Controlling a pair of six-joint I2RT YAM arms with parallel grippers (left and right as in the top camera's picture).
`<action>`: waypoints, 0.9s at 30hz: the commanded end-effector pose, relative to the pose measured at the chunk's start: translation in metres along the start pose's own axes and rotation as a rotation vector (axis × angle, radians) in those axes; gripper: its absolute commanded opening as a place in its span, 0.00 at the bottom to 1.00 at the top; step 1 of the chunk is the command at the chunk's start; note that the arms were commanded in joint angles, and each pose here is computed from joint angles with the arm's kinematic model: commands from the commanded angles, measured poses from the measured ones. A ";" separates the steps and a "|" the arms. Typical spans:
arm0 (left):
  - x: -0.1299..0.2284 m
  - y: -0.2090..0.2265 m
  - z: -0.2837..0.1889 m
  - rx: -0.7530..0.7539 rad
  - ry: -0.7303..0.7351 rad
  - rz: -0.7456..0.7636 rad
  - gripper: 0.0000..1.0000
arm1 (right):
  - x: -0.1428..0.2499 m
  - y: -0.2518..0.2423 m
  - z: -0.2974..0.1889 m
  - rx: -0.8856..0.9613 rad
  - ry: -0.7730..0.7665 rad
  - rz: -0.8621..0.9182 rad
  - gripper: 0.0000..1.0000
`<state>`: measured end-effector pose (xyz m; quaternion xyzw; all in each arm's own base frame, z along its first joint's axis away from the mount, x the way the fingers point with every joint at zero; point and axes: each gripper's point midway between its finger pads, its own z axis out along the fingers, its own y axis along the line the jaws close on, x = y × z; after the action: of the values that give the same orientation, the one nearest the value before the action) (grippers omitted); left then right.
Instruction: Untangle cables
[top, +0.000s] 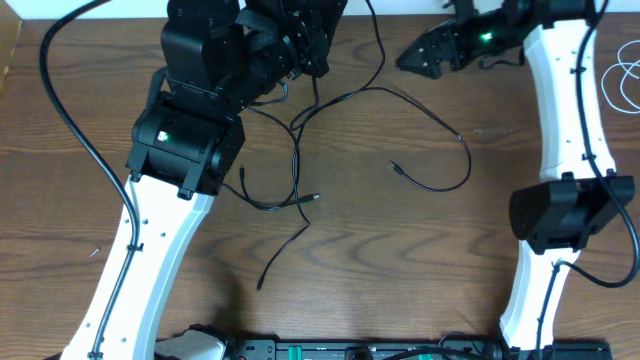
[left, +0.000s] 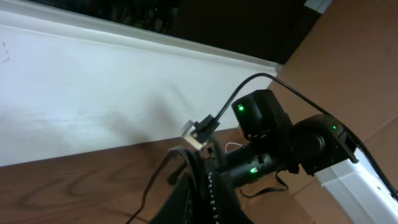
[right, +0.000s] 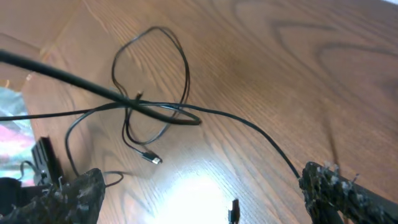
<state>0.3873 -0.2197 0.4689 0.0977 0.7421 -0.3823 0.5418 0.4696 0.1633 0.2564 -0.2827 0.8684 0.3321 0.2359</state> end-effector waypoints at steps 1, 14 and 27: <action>-0.010 -0.003 -0.006 -0.011 -0.029 -0.001 0.08 | 0.008 -0.012 0.004 0.106 0.051 0.103 0.98; -0.019 0.080 -0.022 -0.475 -0.139 -0.018 0.08 | 0.040 -0.019 0.068 0.045 0.112 0.616 0.98; -0.033 0.076 -0.021 -0.462 -0.196 -0.012 0.08 | 0.025 0.058 0.155 -0.243 0.113 0.724 0.83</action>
<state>0.4258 -0.1480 0.4576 -0.0593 0.7618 -0.2152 0.6082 0.4539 0.2919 0.1592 -0.0542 0.8856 0.4571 0.0625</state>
